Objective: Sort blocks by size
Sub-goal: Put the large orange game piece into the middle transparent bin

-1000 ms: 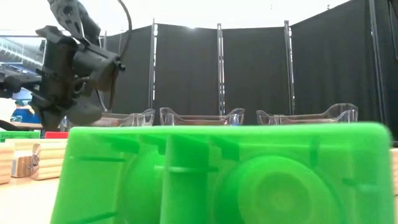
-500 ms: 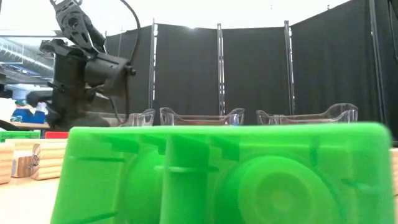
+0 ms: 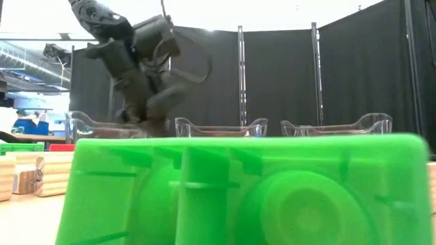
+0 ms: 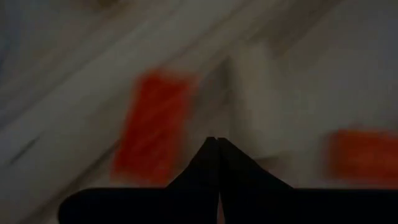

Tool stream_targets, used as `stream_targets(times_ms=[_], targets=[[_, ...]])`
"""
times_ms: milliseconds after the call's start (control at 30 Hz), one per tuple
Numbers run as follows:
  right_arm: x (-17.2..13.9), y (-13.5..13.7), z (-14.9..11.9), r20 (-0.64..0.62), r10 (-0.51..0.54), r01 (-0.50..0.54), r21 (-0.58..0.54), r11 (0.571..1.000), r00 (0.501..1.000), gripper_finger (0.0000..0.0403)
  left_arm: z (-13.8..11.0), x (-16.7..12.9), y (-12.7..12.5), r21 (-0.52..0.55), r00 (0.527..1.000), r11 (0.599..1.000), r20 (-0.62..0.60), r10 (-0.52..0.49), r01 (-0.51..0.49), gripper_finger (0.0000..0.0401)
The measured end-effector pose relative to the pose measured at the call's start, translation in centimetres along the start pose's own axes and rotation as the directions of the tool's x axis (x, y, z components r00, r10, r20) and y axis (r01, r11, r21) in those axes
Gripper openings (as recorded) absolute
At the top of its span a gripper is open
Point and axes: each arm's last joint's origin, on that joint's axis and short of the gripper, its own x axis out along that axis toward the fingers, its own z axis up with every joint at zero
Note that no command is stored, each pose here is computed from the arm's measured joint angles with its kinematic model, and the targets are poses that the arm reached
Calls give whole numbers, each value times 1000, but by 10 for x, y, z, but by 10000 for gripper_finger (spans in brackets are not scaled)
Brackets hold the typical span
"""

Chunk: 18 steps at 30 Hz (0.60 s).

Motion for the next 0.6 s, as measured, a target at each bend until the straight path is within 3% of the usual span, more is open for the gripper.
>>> stream_targets(times_ms=[67,200,433,600], targets=[[0,0,0,0,0,0,0,1000,1000,224,4,-1,-4,59,998,996,17,-61,60,1],[0,0,0,0,0,0,1,1000,1000,224,4,0,1,137,999,990,7,-34,33,1],[0,-1,0,-1,-2,2,27,1000,1000,224,25,-10,3,111,993,988,73,97,-104,1],[0,-1,0,-1,-2,2,28,1000,1000,224,28,-9,20,127,952,944,72,298,-305,0]])
